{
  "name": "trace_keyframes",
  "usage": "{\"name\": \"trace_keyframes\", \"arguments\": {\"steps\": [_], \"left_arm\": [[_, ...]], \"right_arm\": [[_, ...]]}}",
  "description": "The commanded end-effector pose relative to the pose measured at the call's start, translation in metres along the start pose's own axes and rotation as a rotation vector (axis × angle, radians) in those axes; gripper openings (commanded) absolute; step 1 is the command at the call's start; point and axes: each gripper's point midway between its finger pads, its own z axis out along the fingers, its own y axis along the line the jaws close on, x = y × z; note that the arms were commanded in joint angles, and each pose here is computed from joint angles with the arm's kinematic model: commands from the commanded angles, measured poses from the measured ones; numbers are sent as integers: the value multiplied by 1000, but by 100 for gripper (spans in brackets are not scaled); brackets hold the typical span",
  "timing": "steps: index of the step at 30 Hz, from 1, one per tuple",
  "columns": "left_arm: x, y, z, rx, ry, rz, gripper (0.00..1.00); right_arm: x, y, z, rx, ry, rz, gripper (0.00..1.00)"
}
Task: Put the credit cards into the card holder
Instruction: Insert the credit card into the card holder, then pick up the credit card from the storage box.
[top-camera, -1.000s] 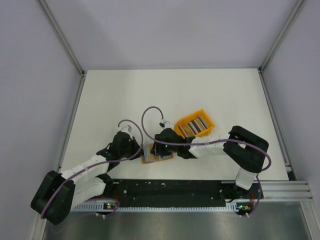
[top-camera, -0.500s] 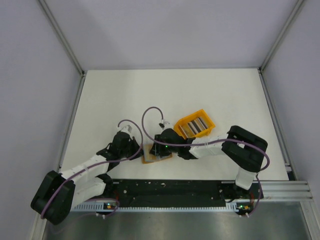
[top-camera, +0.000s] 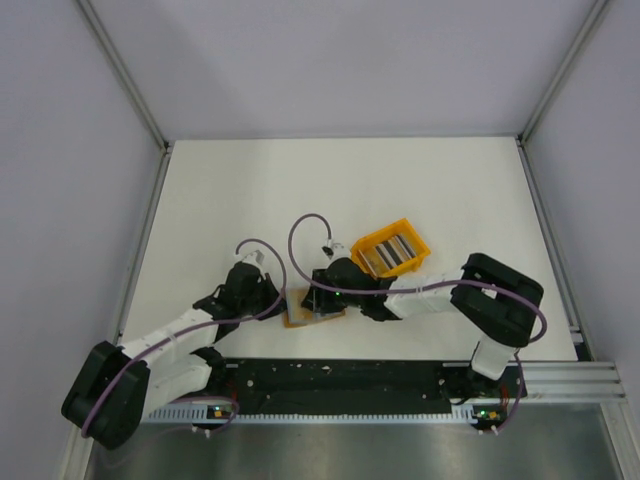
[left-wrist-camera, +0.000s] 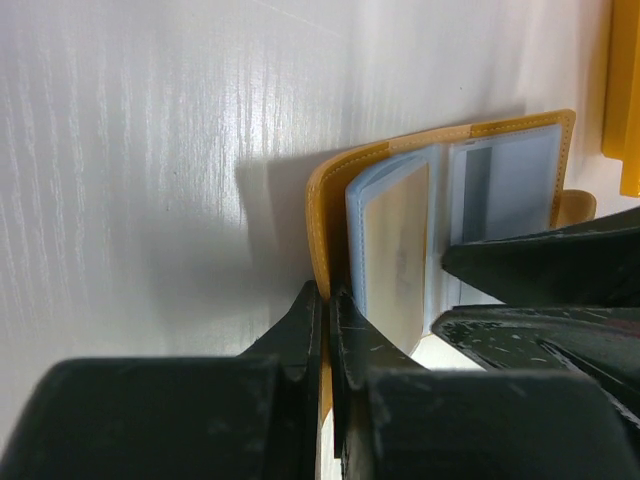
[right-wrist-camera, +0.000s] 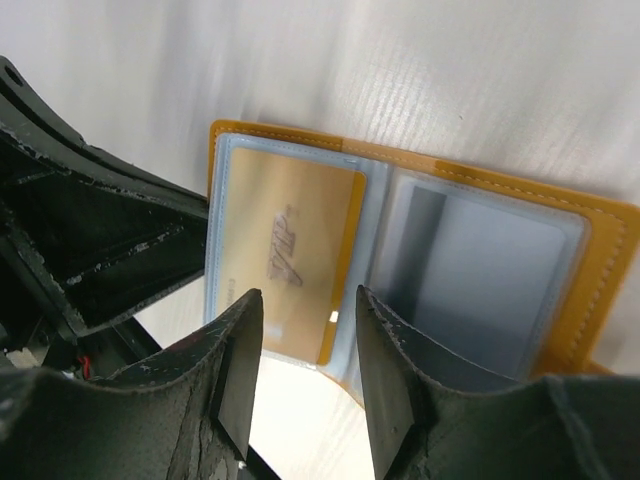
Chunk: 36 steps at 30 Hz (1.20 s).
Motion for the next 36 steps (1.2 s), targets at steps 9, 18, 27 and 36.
{"name": "trace_keyframes", "arguments": {"steps": [9, 18, 27, 36], "left_arm": [[-19, 6, -7, -143, 3, 46, 0], [-11, 16, 5, -191, 64, 48, 0], [-13, 15, 16, -200, 107, 64, 0], [-13, 13, 18, -179, 115, 59, 0]], "right_arm": [[-91, 8, -77, 159, -148, -125, 46], [-153, -63, -124, 355, -221, -85, 51], [-154, -108, -121, 339, -95, -37, 50], [-132, -105, -90, 251, 49, -22, 50]]}}
